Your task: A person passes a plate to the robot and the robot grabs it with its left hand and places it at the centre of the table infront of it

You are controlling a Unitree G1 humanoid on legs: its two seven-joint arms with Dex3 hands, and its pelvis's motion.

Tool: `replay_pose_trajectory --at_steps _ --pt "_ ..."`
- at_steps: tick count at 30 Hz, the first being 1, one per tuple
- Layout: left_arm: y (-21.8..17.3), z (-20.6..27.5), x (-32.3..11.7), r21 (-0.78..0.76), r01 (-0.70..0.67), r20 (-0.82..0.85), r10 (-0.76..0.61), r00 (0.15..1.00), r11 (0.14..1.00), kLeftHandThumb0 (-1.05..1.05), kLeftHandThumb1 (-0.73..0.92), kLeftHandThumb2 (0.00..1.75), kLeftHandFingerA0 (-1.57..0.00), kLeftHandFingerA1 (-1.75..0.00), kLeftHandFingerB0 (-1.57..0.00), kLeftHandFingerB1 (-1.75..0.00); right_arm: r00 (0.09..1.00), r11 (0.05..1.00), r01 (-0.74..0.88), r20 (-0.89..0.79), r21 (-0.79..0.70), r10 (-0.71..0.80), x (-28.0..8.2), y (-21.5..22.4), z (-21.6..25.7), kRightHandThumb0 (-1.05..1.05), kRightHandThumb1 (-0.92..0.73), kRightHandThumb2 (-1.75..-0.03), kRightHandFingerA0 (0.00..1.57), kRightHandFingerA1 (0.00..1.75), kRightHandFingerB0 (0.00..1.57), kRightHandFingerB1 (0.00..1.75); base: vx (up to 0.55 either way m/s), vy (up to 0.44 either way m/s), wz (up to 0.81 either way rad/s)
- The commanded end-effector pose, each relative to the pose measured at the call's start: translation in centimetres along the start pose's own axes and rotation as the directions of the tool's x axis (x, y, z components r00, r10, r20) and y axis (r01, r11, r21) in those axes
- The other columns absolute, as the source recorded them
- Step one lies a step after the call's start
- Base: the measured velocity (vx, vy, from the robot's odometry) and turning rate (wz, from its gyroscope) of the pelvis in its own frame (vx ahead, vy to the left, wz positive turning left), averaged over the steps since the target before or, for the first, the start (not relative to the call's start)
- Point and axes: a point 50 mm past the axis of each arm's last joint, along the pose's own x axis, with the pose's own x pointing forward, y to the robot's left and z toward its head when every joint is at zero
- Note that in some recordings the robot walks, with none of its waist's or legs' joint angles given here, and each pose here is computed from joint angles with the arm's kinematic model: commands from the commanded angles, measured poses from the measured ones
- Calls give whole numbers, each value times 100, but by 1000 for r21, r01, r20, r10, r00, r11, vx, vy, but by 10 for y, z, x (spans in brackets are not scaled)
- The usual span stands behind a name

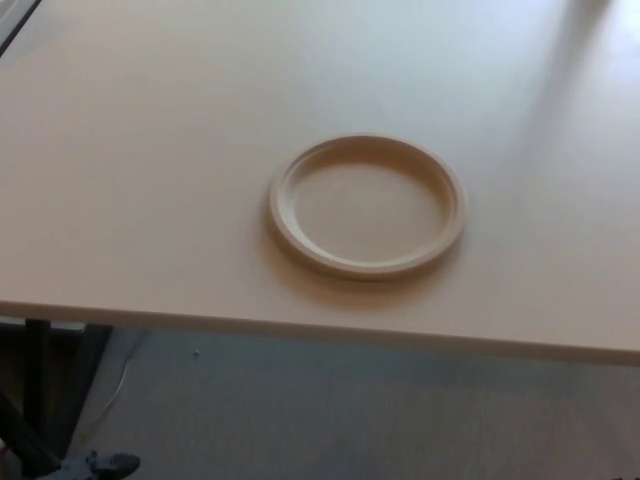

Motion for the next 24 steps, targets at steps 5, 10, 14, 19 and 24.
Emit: replay_pose_trajectory --at_steps 5,10,14,19,24 --pt "18 -74 22 128 -157 -342 192 920 979 -70 60 86 -25 -47 -12 -38 998 997 61 -24 56 -59 -1 -4 -5 -56 -64 -59 53 63 37 46 0 0 0" --pt "25 -76 28 40 -185 -360 186 914 982 -73 59 88 -25 -46 -10 -38 997 995 77 5 66 -78 -1 -13 1 -60 -64 -60 49 67 37 51 0 0 0" --pt "25 -78 29 13 -191 -356 183 916 981 -72 60 88 -24 -46 -9 -38 997 996 73 9 59 -73 -2 -14 1 -61 -64 -60 46 67 36 52 0 0 0" --pt "20 -80 31 44 -166 -356 171 919 985 -73 63 90 -23 -45 -8 -37 997 995 73 -7 71 -72 -5 -11 -7 -60 -63 -59 48 66 38 52 0 0 0" --pt "25 -76 33 59 -156 -327 167 930 986 -74 65 89 -23 -45 -9 -37 997 995 81 -3 64 -81 -2 -13 -2 -58 -63 -59 50 63 40 50 0 0 0"
